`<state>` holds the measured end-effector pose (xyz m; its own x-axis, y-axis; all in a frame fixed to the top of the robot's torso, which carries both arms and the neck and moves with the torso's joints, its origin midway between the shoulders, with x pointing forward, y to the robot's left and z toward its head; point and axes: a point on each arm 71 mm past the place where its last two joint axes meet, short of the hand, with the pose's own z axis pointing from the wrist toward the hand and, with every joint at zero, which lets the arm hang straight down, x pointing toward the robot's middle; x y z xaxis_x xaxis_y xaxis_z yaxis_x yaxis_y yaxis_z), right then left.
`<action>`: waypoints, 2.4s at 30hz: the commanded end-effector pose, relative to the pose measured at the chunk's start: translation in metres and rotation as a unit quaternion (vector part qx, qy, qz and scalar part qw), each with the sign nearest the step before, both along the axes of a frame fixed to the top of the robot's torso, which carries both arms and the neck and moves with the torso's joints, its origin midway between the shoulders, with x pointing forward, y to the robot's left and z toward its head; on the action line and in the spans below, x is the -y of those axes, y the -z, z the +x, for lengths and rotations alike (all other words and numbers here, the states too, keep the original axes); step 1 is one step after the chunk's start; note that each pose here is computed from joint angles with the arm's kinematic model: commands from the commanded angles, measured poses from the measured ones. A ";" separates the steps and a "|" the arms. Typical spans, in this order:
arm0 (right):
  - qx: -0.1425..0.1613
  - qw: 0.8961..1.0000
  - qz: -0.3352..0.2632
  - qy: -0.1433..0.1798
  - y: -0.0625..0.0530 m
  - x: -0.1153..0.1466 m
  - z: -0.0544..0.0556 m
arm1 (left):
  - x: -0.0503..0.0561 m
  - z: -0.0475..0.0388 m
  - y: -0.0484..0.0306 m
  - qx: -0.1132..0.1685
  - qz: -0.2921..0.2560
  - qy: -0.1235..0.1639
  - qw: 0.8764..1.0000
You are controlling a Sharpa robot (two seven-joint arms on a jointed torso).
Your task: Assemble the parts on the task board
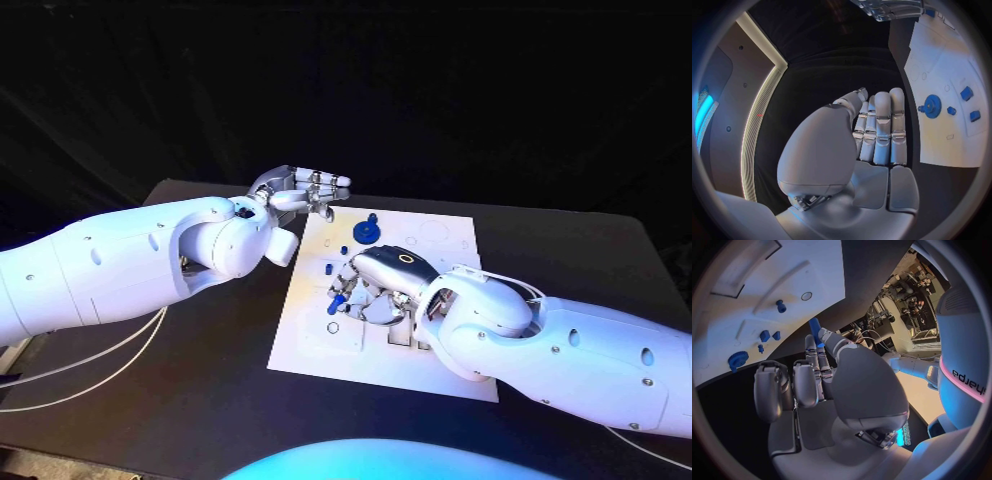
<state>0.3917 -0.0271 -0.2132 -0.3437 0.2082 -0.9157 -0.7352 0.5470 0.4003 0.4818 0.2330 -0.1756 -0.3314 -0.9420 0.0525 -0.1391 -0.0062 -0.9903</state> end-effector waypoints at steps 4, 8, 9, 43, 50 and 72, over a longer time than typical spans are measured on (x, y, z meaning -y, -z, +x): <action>-0.003 1.000 -0.016 -0.019 0.016 -0.008 -0.004 | 0.002 -0.0006 -0.0011 0.001 -0.005 0.006 1.000; -0.011 1.000 -0.023 -0.019 0.026 -0.009 -0.005 | 0.003 -0.0009 -0.0012 0.001 -0.005 0.006 1.000; -0.012 0.999 -0.024 -0.019 0.028 -0.009 -0.005 | 0.003 -0.0009 -0.0012 0.000 -0.005 0.006 1.000; -0.001 0.997 -0.074 -0.031 0.042 -0.021 -0.005 | 0.002 -0.0012 -0.0012 -0.001 -0.004 0.006 1.000; 0.003 0.997 -0.070 -0.023 0.042 -0.022 -0.003 | 0.002 -0.0013 -0.0012 -0.001 -0.004 0.006 1.000; 0.043 0.999 0.001 0.008 0.011 0.015 -0.008 | -0.002 -0.0008 -0.0006 -0.003 -0.002 0.003 1.000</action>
